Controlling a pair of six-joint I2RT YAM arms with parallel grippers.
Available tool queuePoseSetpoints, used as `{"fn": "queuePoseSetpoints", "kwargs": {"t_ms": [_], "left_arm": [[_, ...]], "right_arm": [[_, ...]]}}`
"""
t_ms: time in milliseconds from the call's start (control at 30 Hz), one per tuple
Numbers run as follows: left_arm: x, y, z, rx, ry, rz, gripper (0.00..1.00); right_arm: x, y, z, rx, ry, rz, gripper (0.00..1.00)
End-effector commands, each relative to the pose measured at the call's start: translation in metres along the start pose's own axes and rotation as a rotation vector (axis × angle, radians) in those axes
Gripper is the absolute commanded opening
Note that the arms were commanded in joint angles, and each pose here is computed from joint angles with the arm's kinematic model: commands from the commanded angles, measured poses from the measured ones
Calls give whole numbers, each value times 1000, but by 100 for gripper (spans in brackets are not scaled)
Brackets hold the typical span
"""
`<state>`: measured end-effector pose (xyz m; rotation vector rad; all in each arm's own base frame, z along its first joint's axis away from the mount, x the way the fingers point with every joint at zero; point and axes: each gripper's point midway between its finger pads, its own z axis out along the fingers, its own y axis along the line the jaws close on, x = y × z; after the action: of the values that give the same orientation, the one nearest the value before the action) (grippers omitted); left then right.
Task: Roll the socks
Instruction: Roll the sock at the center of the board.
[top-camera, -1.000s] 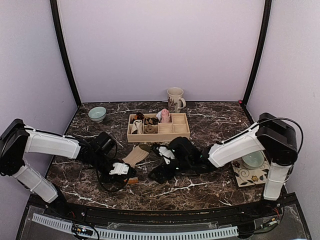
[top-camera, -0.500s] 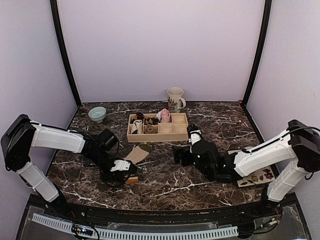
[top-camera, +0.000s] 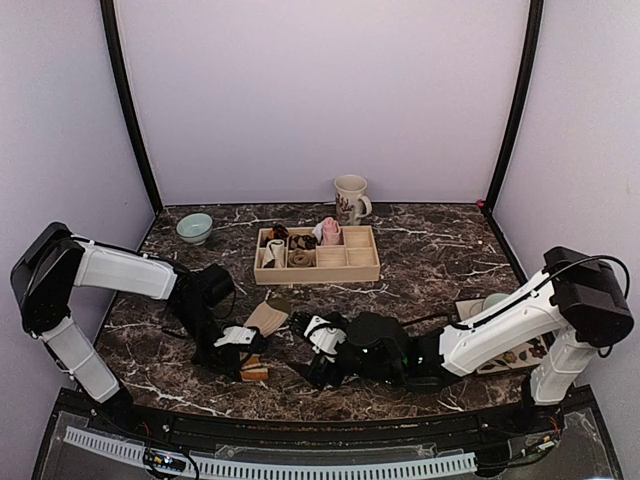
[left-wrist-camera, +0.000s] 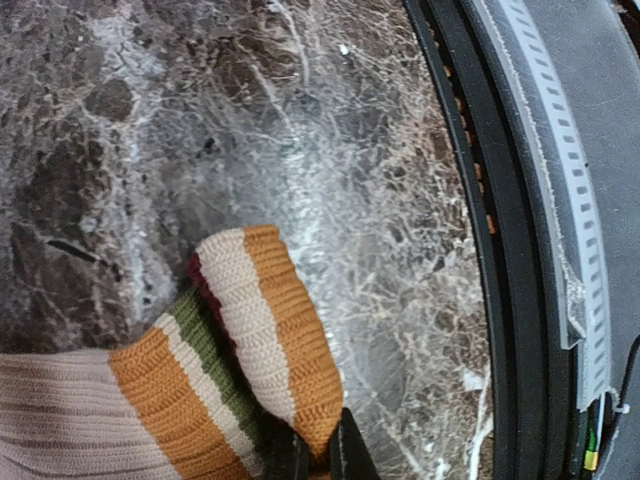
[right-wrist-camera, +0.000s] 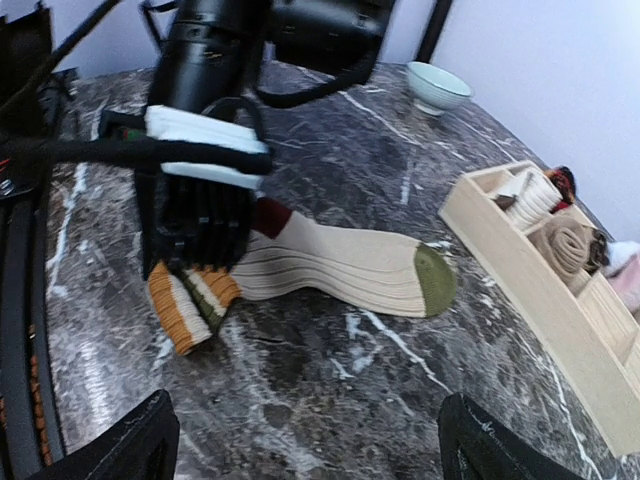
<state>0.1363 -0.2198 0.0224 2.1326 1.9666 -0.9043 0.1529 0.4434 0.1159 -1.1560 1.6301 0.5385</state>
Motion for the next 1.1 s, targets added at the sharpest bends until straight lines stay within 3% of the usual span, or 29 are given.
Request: {"fn": "queuePoseSetpoints", "kwargs": {"t_ms": [0,267,533,700,1067], "left_arm": [[21,-19,6,132,63,-120,0],[15,-14,3,169,32,-177,0],[16,-10,4,181,39,-193,0],[20,-9,6,175,47,-201,0],[27,-11,7,161,65,-193,0]], "right_arm": [[-1,51,1,-233,23,-118,87],[-2,86,23,-392,33,-193,63],[7,101,50,-419,29,-313,61],[-11,106,63,-418,-36,-329,54],[12,109,91,-420,15,-416,51]]}}
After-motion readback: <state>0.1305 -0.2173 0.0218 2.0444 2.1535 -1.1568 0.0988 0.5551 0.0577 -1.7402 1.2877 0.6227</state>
